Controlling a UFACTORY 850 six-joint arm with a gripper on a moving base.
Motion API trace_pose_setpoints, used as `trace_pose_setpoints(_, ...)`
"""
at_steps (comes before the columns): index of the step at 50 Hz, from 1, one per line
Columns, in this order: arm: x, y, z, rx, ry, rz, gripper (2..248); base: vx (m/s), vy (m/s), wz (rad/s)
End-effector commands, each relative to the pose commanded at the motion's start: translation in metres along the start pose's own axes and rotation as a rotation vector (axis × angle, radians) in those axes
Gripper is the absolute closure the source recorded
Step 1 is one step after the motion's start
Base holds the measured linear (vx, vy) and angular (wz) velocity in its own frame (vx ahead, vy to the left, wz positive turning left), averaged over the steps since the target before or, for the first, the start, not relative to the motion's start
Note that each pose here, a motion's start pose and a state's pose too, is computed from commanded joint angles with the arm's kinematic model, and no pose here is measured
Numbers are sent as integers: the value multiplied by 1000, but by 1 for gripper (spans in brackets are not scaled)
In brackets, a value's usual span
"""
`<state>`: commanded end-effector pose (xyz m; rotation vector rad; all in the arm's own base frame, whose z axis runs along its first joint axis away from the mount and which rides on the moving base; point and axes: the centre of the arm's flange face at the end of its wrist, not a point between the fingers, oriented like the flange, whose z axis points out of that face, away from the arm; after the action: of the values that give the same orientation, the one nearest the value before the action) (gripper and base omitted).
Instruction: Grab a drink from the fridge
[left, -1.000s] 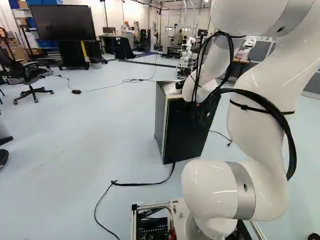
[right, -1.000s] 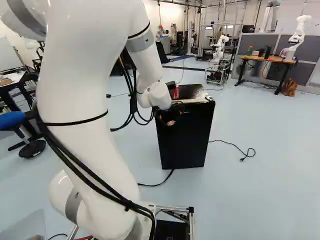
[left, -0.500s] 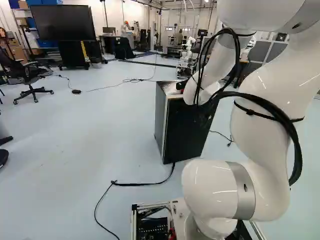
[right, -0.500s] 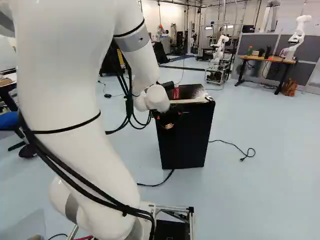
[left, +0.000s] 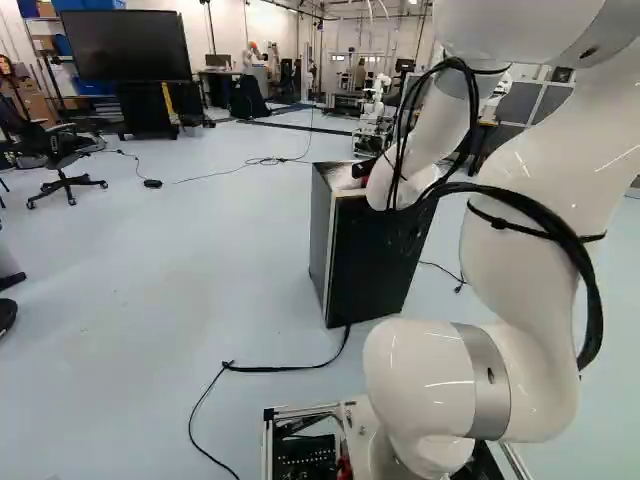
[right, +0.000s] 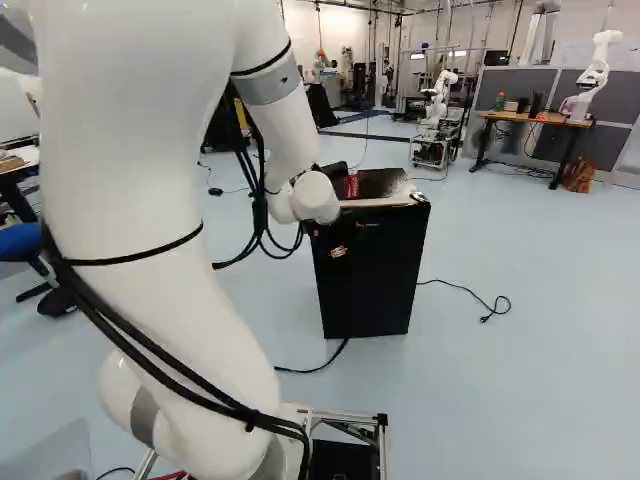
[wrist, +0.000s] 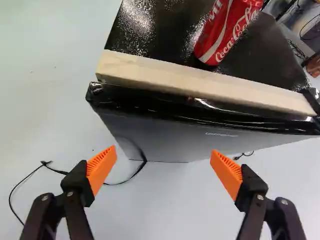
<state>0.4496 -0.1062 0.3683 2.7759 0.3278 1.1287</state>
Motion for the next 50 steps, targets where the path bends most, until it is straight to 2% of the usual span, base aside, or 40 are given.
trace_pose_setpoints(13, -6, -1, 14, 12, -11, 5, 3, 0, 0, 0)
trace_pose_setpoints(50, -14, -4, 53, 34, 72, 42, 3, 0, 0, 0)
